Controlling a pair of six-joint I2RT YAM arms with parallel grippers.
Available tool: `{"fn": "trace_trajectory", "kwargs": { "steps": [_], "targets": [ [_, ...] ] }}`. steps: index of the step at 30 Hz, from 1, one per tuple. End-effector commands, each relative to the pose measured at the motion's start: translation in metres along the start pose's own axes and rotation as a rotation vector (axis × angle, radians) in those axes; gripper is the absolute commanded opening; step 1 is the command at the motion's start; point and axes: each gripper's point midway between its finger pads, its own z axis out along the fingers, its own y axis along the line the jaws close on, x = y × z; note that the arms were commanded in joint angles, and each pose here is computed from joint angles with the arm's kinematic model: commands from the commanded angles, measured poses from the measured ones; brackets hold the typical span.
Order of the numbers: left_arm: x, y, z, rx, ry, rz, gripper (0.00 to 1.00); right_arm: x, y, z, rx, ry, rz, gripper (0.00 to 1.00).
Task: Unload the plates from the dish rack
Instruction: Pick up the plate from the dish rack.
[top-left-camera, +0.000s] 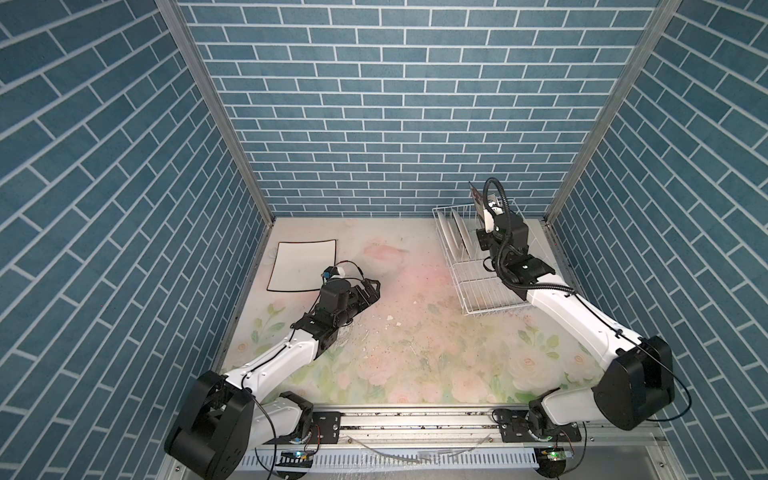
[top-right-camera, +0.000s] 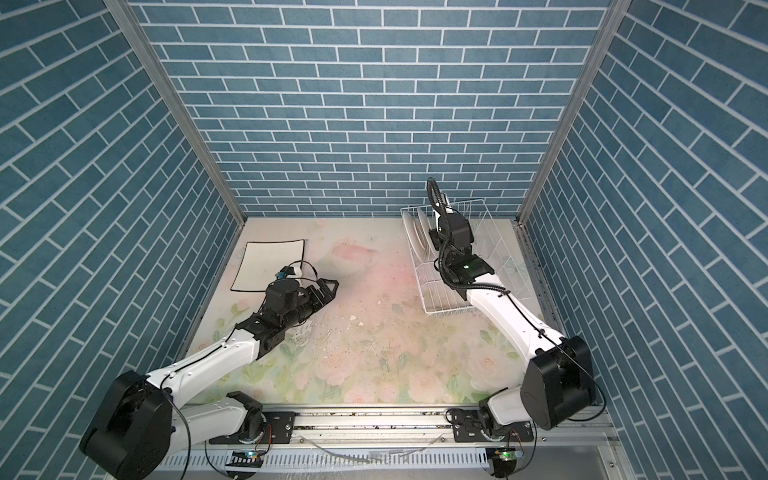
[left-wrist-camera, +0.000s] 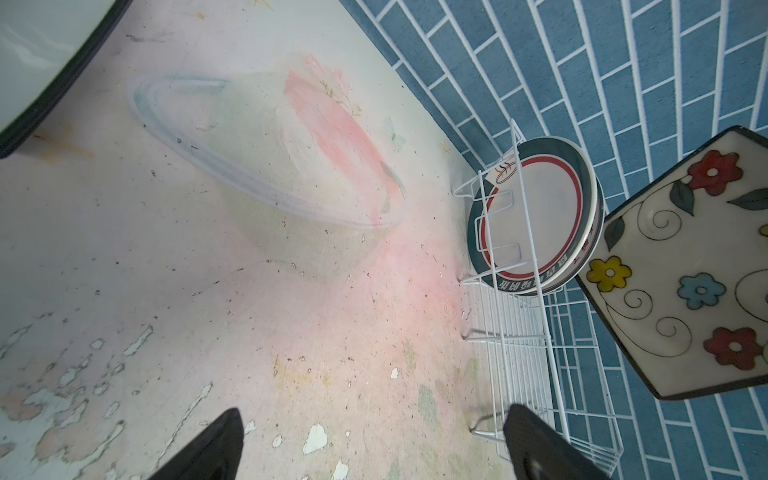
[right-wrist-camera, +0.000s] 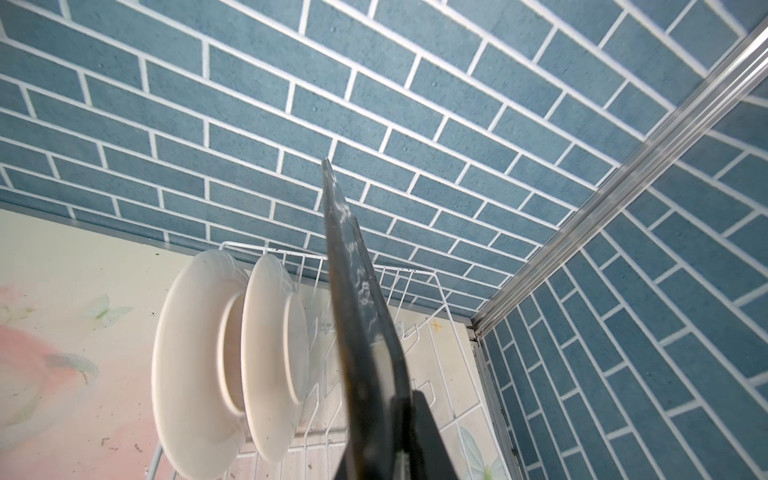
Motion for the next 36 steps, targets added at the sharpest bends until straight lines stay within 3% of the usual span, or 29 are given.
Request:
{"fn": "trace_trajectory", "kwargs": {
  "steps": [1,18,36],
  "targets": [
    [-0.005,-0.017,-0.002,0.042,-0.018,0.012,1.00,-0.055,-0.036,-0.036,0.056,-0.186,0.103,0.00],
    [-0.008,-0.051,-0.004,0.196,-0.027,0.112,0.99,-0.045,-0.043,-0.110,-0.135,-0.059,0.201,0.00],
    [-0.003,-0.056,-0.001,0.231,-0.011,0.150,0.99,-0.081,-0.031,-0.159,-0.375,-0.092,0.350,0.00]
  ]
}}
